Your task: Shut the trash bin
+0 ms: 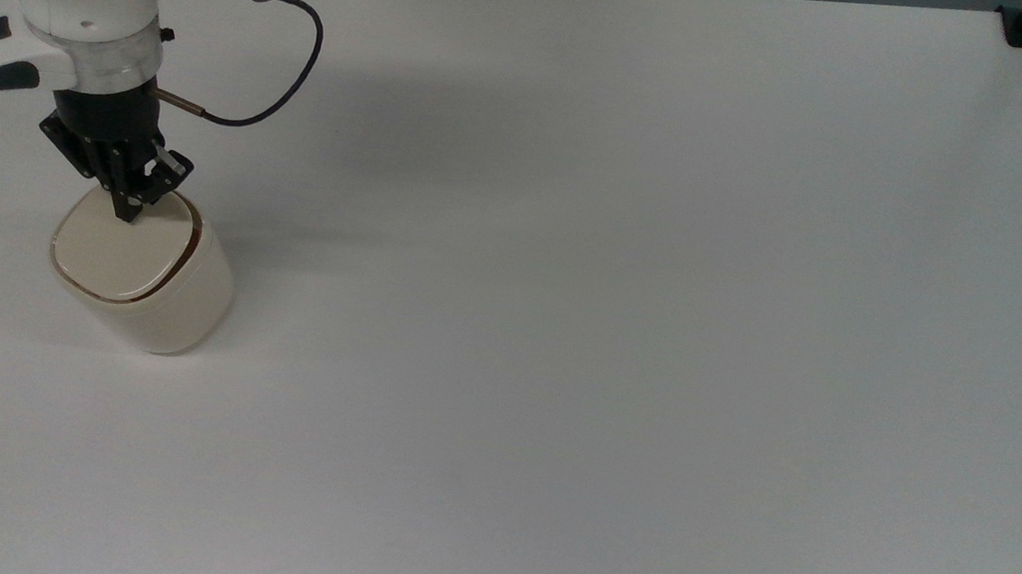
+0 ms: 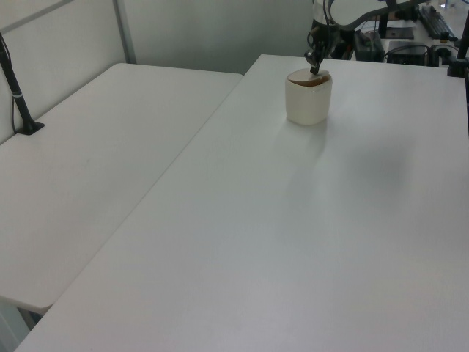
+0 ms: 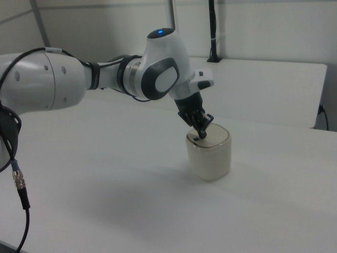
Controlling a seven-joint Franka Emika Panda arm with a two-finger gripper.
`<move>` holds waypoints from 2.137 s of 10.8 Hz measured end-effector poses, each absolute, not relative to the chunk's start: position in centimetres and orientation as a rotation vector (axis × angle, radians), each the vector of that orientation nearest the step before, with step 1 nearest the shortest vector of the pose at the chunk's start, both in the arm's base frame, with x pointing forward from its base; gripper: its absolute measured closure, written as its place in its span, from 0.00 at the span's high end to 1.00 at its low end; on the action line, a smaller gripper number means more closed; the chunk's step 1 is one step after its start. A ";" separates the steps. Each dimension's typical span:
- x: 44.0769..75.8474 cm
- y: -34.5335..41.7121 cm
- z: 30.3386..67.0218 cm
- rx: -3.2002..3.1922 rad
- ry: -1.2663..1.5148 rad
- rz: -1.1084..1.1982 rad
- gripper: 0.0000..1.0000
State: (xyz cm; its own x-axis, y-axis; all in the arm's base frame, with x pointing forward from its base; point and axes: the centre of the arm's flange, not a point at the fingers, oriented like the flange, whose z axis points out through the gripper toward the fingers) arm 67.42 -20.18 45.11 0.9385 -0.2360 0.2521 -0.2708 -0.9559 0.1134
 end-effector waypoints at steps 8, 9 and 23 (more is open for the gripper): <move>67.8 -17.7 45.5 2.962 -0.327 0.362 0.01; 67.9 -14.9 46.8 2.978 -0.278 0.338 0.01; 57.6 3.6 59.5 3.031 0.022 -0.014 0.62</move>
State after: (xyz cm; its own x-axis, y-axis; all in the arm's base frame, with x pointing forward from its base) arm 57.58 3.62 59.49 0.9999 0.0140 -0.0101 0.0151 -0.9938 0.1097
